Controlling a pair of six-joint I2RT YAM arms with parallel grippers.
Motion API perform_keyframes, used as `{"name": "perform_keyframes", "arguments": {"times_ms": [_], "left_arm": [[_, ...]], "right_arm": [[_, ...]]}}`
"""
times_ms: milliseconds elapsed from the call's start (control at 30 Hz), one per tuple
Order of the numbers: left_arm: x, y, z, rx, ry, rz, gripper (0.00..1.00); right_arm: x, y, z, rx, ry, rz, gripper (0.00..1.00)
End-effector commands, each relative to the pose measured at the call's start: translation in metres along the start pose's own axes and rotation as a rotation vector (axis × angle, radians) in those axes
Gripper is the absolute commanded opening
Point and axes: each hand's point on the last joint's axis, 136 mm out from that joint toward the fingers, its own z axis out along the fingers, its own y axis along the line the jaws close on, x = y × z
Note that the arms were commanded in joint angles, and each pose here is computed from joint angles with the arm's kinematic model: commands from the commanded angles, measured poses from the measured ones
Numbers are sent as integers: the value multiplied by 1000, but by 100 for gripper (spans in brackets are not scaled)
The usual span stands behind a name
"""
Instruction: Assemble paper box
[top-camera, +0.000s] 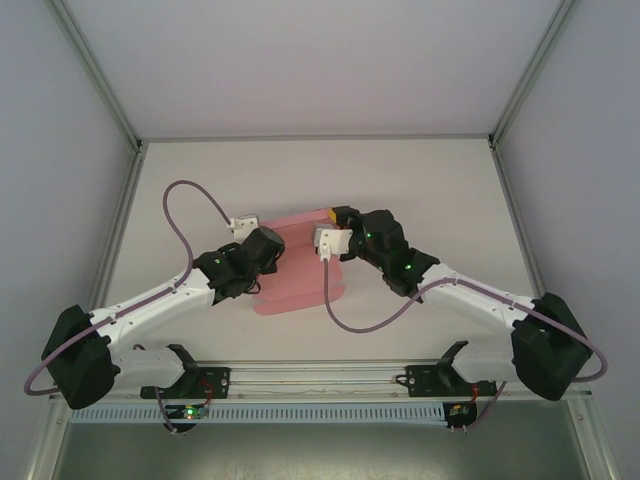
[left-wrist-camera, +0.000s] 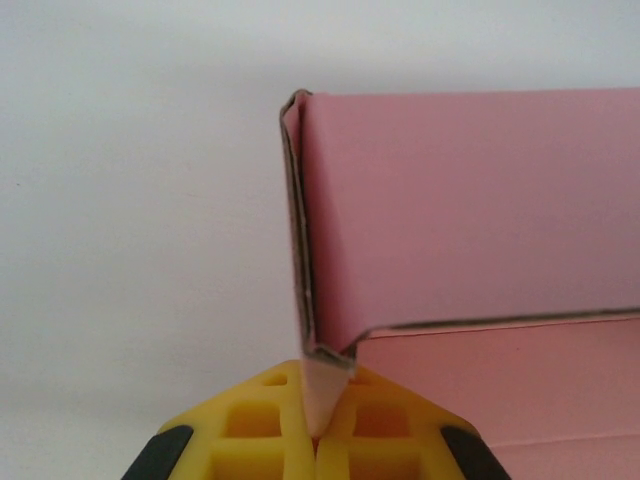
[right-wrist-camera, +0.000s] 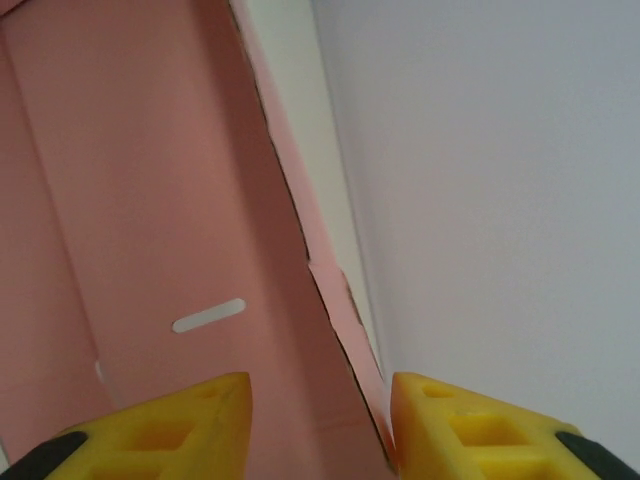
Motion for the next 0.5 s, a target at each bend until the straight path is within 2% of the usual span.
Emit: {"name": "perform_keyframes", "arguments": {"times_ms": [0,133,200,367,467], "left_arm": [[-7,-4,-6,8,-19,-9,0],[-7,-8,-4,18,-15,-20,0],[-7,-12,-2,31,-12,-29,0],[-7,-24,1,89,-14,-66,0],[-8,-30,6,117,-29,-111,0]], "right_arm": [[-13,-10,6,35,-52,40,30],[-18,-25,16,148,-47,85,7],[-17,-32,20,205,-34,134,0],[-22,-29,26,228,-64,326,0],[-38,-19,30,186,-144,592,0]]}}
